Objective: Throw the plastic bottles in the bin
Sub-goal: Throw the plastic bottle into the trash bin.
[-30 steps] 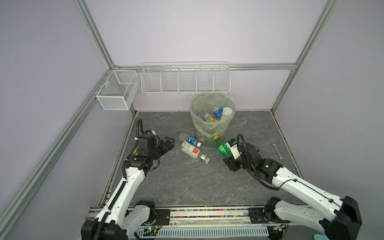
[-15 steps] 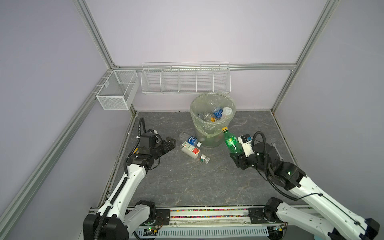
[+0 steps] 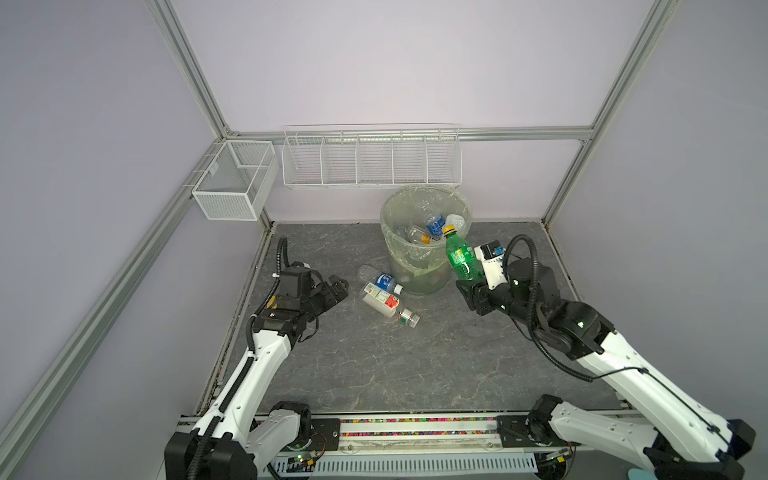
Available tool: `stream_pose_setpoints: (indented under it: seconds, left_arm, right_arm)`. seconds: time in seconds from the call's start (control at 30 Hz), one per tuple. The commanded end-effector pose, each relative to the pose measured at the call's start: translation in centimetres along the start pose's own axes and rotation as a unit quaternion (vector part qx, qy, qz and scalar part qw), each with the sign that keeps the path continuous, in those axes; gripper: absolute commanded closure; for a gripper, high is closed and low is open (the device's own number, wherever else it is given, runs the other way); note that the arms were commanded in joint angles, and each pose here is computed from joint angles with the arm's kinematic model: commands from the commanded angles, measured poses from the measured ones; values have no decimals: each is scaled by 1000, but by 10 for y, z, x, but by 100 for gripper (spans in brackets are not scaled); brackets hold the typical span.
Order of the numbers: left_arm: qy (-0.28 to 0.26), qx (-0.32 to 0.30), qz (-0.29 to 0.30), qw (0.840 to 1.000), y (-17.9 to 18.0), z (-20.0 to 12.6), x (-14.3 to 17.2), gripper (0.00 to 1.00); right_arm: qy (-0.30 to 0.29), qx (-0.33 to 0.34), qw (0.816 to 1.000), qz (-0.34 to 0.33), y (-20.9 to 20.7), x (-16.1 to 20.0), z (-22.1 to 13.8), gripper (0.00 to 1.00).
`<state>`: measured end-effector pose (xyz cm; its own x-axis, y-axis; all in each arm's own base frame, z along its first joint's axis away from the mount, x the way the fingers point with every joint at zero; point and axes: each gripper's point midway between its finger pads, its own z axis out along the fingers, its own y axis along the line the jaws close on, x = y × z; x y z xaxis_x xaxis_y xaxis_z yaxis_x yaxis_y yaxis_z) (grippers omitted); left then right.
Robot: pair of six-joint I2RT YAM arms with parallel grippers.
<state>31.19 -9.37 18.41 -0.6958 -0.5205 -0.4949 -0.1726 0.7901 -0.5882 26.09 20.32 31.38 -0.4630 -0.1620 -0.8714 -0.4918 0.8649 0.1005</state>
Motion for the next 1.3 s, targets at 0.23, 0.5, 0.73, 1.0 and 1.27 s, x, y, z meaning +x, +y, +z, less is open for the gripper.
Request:
stream_pose_setpoints:
  seconds: [0.23,0.5,0.73,1.0,1.27]
  left_arm:
    - [-1,-1,15,1000,-1,-5,-2,1]
    - [-8,0,21,1000,0,-4,-4,1]
    - [-5,4,22,1000,-3,1,-6,1]
    - [0,11,16,1000,-9,3,-8,1]
    - [-10,14,13,1000,-19,-1,-21,1]
  right_arm:
    - [9,-14,1000,11,2,25,3,45]
    - [14,-3,1000,22,-5,37,-4,45]
    - [-4,20,1000,2,-1,-20,8,44]
    - [34,77,996,-38,-10,-88,82,37]
    - [38,91,995,-36,-26,-119,97,12]
